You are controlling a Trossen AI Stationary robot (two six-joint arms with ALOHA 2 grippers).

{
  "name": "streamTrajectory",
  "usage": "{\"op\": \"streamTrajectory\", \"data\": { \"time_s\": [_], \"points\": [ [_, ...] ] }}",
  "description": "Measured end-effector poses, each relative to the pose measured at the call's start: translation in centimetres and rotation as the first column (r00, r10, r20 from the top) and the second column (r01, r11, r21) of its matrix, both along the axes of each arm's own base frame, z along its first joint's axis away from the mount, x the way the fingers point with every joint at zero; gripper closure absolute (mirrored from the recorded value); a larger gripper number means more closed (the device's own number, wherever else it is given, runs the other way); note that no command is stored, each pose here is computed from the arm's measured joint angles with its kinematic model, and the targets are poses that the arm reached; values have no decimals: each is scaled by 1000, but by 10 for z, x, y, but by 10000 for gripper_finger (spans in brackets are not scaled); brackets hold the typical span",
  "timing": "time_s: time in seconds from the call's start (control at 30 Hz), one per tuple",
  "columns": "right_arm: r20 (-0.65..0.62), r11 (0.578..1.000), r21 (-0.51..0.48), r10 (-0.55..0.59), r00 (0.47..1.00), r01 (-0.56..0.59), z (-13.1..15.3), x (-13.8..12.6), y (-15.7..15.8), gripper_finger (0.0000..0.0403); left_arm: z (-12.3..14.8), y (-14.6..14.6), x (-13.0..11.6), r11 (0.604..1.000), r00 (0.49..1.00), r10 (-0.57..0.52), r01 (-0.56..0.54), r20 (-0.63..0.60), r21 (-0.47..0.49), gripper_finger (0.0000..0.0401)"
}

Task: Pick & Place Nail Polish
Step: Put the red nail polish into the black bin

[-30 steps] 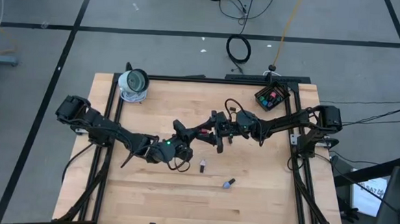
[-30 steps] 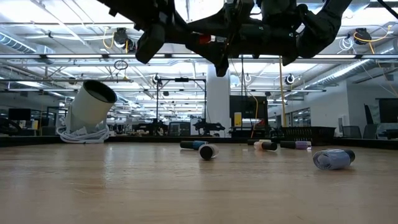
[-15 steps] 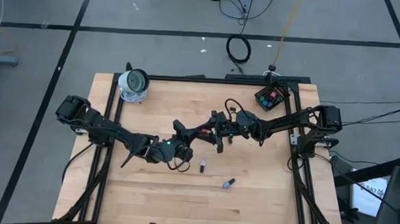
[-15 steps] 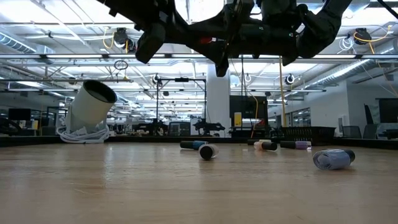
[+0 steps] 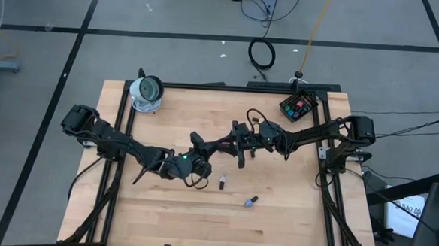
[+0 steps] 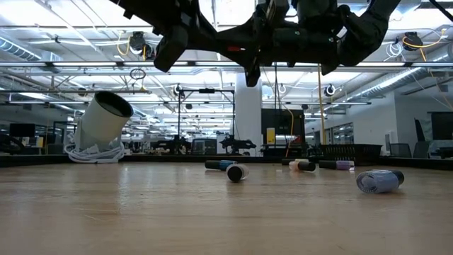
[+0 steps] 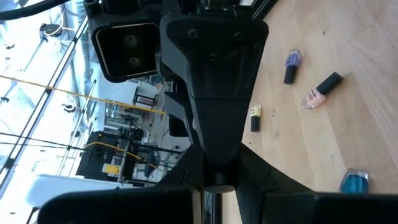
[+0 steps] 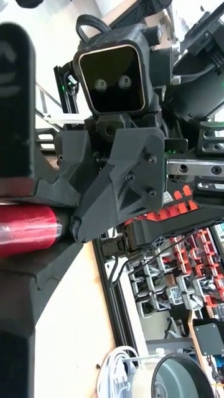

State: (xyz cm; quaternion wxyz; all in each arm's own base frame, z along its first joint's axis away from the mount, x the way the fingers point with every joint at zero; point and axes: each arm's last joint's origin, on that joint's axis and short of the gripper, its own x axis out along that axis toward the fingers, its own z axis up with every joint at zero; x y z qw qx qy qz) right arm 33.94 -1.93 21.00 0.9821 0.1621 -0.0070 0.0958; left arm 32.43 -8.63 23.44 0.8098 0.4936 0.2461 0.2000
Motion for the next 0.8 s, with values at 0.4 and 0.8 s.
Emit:
{"op": "streamTrajectory", "data": {
  "time_s": [0.4,0.8],
  "points": [
    [8,1000,-23,8,1000,-8,1,0,0,345,4,3,1,964,972,114,-58,207,-259,231],
    [-59,996,-42,-81,995,78,-5,-3,-23,346,30,2,-22,769,958,48,146,283,-622,92]
  ]
}}
